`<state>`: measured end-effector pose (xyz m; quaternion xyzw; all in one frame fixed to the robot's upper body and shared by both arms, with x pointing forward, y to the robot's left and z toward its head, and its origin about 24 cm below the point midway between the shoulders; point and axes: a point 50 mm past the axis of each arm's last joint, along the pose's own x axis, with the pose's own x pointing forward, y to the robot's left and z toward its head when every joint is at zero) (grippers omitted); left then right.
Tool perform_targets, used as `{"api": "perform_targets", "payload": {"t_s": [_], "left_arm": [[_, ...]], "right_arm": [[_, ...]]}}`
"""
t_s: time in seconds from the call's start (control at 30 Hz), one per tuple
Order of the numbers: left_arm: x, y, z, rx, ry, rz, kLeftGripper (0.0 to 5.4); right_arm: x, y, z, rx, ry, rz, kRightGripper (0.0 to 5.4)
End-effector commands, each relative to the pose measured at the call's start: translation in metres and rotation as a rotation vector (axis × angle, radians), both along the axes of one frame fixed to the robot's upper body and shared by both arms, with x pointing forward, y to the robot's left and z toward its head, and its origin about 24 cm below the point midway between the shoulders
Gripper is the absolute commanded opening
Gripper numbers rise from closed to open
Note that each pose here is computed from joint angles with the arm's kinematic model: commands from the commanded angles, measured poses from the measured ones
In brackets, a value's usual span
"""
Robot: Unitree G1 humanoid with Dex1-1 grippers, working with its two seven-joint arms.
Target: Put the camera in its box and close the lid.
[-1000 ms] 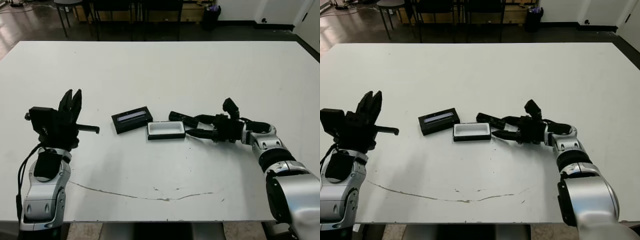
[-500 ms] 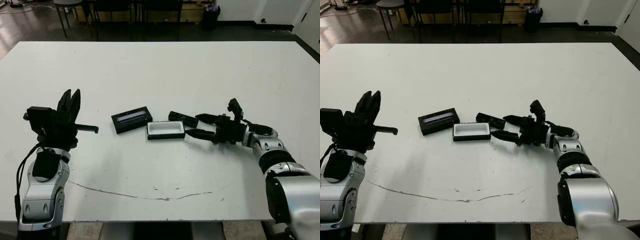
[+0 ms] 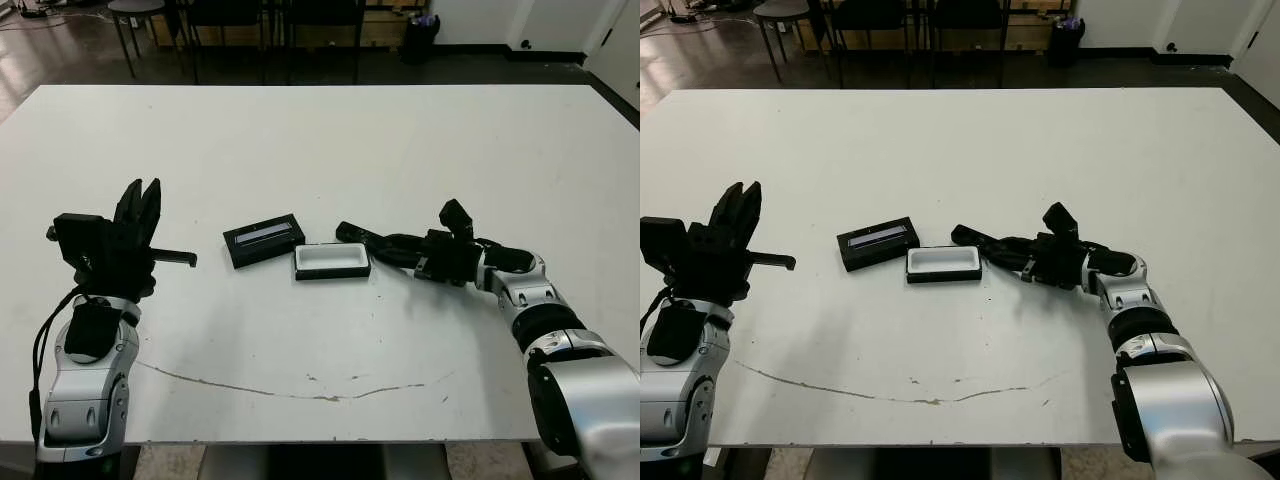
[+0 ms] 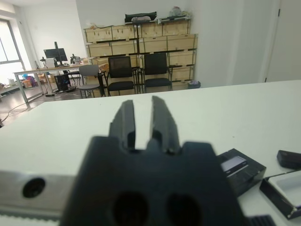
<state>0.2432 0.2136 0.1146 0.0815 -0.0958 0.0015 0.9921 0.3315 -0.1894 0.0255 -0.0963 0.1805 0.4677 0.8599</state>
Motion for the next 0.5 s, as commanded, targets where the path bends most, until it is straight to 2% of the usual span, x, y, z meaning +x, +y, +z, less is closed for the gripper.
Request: {"api": "perform_targets", "payload": {"t_s": [0.03,0.23,0.33,0.4,0.43,0.5], "left_arm": [[-0.002,0.002,-0.006,0.009,0.035,0.012,0.00],[-0.002,0.001,-0.006,0.008,0.036,0.007,0.00],[-0.003,0.001,-0.007,0.005,0.036,0.008,0.00],[-0.003,0.001,-0.007,0.006,0.036,0.011,0.00],[-0.002,0.001,-0.007,0.008,0.036,0.010,0.00],[-0.002,0.001,-0.007,0.012,0.035,0.009,0.00]], "right_arm": [[-0.034,-0.011,-0.047,-0.107,0.205,0.000,0.05],[-0.033,-0.011,-0.045,-0.111,0.187,0.005,0.03],[-0.033,-0.014,-0.045,-0.042,0.217,-0.037,0.02],[-0.031,-0.016,-0.041,-0.040,0.165,-0.053,0.00],[-0.030,-0.018,-0.039,-0.022,0.167,-0.072,0.00],[-0.028,-0.022,-0.036,0.089,0.206,-0.129,0.00]]}}
